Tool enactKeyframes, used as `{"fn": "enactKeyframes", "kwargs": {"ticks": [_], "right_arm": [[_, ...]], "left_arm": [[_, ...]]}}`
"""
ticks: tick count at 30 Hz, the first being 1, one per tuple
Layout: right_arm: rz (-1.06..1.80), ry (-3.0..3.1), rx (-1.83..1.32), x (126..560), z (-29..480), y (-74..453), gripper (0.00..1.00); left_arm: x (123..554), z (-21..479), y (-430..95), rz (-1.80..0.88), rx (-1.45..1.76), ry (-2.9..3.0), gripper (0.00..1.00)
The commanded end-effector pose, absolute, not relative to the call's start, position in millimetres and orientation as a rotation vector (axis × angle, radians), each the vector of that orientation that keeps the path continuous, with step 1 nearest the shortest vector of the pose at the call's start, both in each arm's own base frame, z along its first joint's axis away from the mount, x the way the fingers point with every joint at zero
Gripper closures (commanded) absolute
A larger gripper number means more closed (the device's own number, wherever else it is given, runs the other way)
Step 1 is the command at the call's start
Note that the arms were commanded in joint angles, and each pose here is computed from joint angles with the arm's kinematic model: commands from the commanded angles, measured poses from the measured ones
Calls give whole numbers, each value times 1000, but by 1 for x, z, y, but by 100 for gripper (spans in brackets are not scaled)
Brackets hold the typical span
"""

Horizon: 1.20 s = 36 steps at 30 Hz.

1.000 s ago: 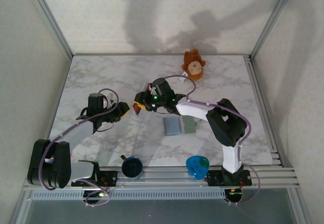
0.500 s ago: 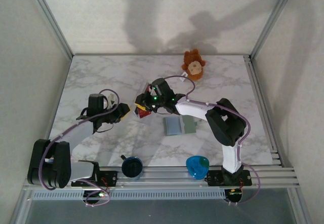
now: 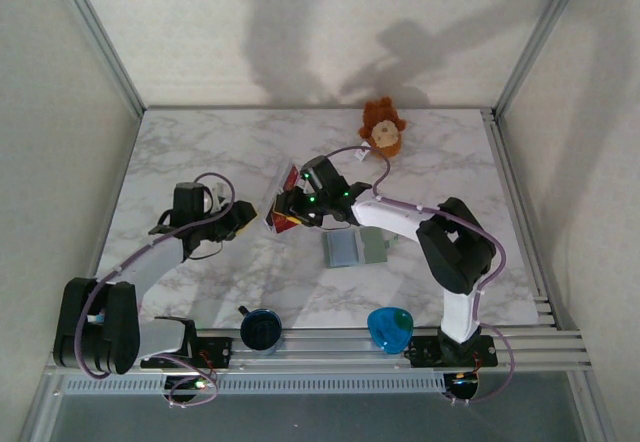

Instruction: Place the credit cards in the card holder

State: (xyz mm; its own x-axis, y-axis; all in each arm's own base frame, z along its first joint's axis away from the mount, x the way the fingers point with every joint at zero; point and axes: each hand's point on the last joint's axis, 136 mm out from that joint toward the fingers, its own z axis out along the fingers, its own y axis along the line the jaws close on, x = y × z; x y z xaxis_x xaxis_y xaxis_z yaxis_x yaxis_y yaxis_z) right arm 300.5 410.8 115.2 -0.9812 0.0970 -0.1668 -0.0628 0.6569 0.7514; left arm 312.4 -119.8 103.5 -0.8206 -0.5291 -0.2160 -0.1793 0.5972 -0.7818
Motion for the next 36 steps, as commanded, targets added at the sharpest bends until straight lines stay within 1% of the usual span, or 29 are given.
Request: {"fn": "enactKeyframes", "kwargs": {"ticks": [1,4,6,10,15,19,28,32,36], "right_arm": [[1191,2680,-26,298,116,405,52],[1290,2661,-77,292,116,419,47],[1305,2654,-118,290,115,425,45],[1308,2642,-180,289,109,432,44],[1354,2638,-240,288,102,444,43],[1412,2610,-262,286,106,452,43],[1443,2587,-299,290,122,462,51],[1431,2589,-295,293,125,463,64],[1395,2614,-288,295,120,462,67]], "left_arm": [[319,115,-115,-1071,-544,2379,53],[317,112,-115,-1075,-550,2385,53],[317,111,-115,-1072,-549,2384,52],[318,109,-117,-1084,-552,2393,53],[319,106,-118,-1099,-550,2393,57],[317,105,-122,-1133,-546,2397,60],[313,102,-126,-1160,-534,2405,63],[313,102,-125,-1159,-536,2404,64],[313,105,-124,-1145,-530,2395,64]]}}
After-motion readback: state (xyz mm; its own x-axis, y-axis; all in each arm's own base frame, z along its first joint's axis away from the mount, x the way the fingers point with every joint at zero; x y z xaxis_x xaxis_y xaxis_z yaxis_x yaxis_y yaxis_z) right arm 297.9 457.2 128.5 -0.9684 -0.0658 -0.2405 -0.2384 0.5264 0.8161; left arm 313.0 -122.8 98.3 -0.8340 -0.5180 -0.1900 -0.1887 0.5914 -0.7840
